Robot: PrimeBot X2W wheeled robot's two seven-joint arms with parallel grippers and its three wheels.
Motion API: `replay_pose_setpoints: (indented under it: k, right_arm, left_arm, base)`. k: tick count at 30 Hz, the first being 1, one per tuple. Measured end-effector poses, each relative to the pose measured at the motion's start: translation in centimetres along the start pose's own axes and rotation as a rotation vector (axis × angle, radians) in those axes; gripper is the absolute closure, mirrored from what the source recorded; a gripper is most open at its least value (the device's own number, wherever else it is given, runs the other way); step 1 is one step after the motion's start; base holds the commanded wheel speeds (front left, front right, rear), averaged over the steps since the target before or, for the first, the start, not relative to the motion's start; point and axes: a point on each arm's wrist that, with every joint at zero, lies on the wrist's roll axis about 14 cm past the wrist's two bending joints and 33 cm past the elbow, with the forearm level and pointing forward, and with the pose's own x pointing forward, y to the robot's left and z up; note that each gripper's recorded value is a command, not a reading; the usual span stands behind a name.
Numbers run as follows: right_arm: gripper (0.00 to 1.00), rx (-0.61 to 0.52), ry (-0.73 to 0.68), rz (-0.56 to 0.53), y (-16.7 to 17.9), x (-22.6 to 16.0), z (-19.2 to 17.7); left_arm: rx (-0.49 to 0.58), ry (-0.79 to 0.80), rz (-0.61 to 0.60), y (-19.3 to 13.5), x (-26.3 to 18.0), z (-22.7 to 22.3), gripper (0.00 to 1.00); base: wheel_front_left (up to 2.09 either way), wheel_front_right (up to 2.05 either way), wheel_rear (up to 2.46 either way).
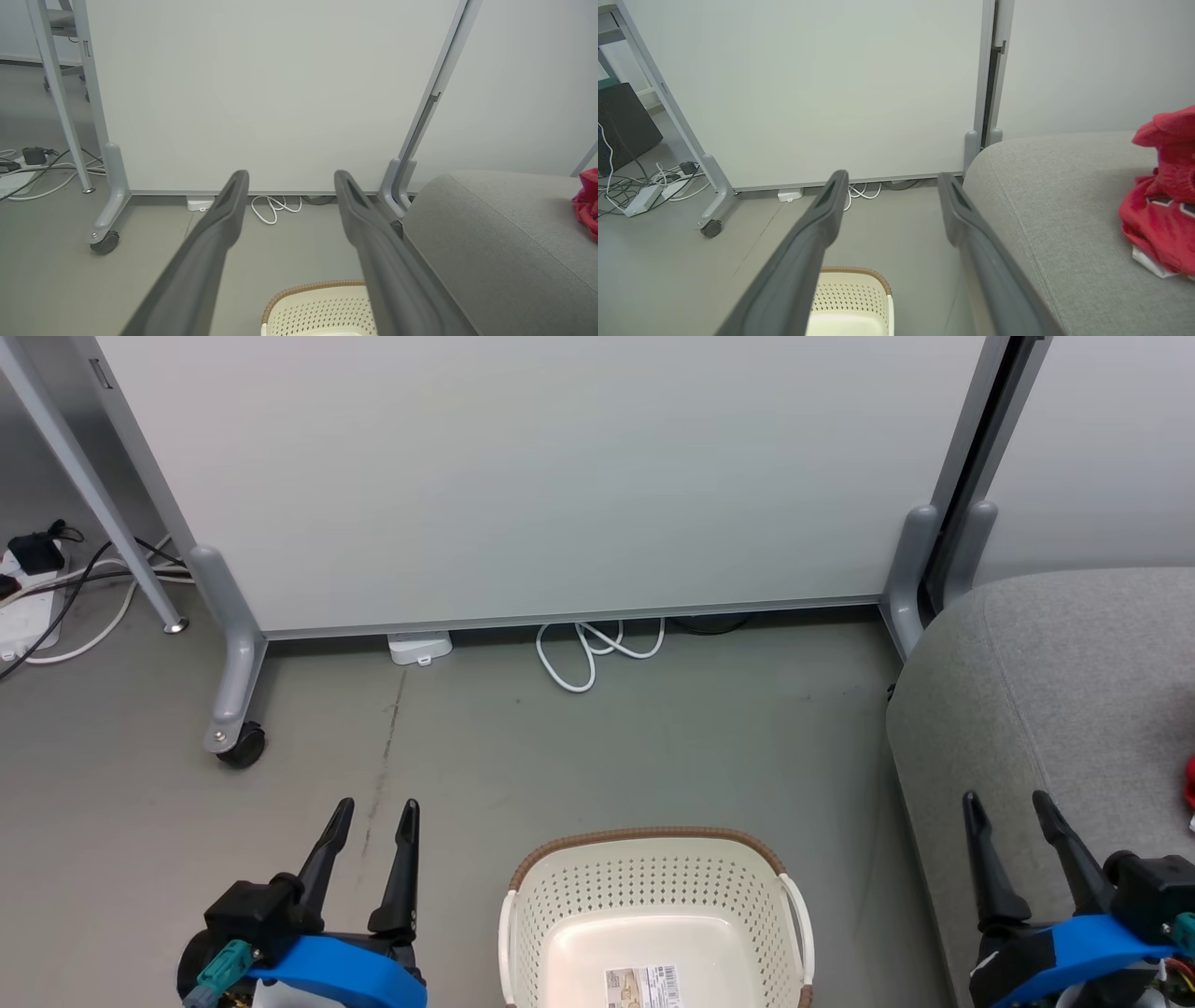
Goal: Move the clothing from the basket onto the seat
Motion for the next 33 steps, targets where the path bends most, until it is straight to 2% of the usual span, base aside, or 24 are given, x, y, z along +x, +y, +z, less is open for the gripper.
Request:
replay_pose_setpoints:
  k: [26, 27, 33]
  right_arm:
    - [0.00, 0.052, 0.028, 0.015, 1.1, -0.2, -1.0]
    - [1.00, 0.052, 0.029, 0.015, 1.1, -0.2, -1.0]
    - [1.00, 0.077, 0.096, -0.001, 0.8, -0.8, -3.2]
  left_arm:
    - [-0.006, 0.042, 0.035, 0.9, -0.1, -1.4, 0.00]
    - [-0.007, 0.045, 0.037, 1.0, -0.1, -1.5, 1.00]
    - [-0.042, 0.127, 0.068, 1.2, -1.6, -4.2, 1.00]
  base:
    - [0.00, 0.00, 0.00]
    - [0.00, 0.00, 0.00]
    - [0.00, 0.00, 0.00]
